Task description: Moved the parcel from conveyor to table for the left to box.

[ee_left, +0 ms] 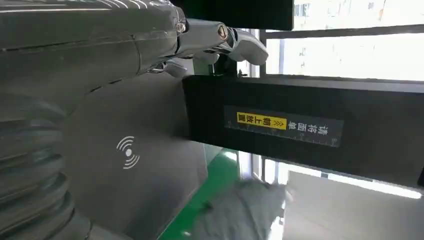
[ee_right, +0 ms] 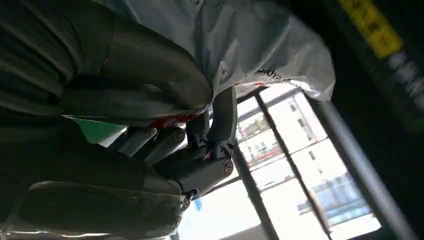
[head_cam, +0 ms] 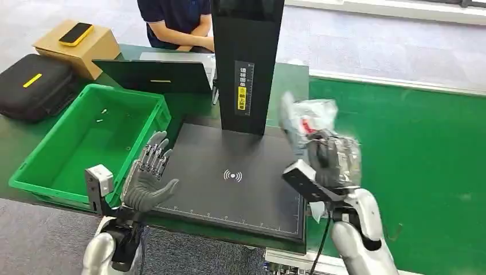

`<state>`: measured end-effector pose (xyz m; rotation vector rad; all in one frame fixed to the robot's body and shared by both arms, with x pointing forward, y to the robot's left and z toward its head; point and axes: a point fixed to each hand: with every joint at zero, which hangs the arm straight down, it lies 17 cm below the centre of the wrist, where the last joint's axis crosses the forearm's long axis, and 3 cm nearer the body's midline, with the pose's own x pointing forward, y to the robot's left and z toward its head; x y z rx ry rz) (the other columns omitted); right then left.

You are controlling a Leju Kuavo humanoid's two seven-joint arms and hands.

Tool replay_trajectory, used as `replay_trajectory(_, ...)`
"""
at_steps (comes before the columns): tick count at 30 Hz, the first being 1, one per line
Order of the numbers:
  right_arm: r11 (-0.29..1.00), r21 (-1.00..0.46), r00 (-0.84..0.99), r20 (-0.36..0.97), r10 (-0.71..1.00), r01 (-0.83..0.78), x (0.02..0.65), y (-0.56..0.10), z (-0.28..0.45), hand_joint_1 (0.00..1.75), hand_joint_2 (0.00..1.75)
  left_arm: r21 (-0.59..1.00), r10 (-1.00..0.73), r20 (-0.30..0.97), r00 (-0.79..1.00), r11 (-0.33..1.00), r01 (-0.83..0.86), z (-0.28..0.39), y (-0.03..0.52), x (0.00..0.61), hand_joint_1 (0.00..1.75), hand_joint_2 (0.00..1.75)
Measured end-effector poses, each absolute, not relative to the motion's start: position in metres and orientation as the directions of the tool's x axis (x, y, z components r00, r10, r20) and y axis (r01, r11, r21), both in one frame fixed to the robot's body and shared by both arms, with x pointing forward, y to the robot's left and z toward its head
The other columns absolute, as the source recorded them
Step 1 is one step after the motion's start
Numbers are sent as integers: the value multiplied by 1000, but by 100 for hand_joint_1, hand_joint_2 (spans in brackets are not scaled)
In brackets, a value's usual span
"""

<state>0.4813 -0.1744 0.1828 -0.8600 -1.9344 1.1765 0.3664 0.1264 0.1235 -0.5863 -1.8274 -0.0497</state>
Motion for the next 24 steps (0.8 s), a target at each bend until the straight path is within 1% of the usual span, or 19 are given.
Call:
replay_trajectory(3,281,-955,-616,168,770,91,491,-136,169,175,175,-256,368,904,-219,874,413,124,127,368,0,175)
replay_trajectory(5,201,-979,-689,133,712,18,496,-105,158,175,175,-262,373,902,-219,873,411,124,128,369,0,175)
replay_trajectory(8,110,-994,-753,88,652,-22,501,-79,153,175,175,-268,379,900,-218,872,408,125,129,370,0,175)
replay_trajectory(16,-20,-993,-874,96,476,-120,475,-32,127,175,175,-273,379,902,-205,870,410,122,128,370,0,175)
replay_trajectory(18,-46,-992,-876,82,475,-118,473,-27,122,21,175,-273,379,902,-205,870,410,122,128,370,0,175)
replay_trajectory(19,-56,-991,-870,76,488,-118,475,-27,120,0,175,-273,379,903,-204,871,409,122,128,369,0,175)
replay_trajectory(22,-67,-990,-855,74,513,-126,479,-27,113,0,175,-277,379,905,-196,871,405,118,128,366,0,175)
replay_trajectory(24,-19,-992,-849,97,519,-125,480,-27,115,0,175,-281,379,906,-191,873,398,115,130,364,0,175)
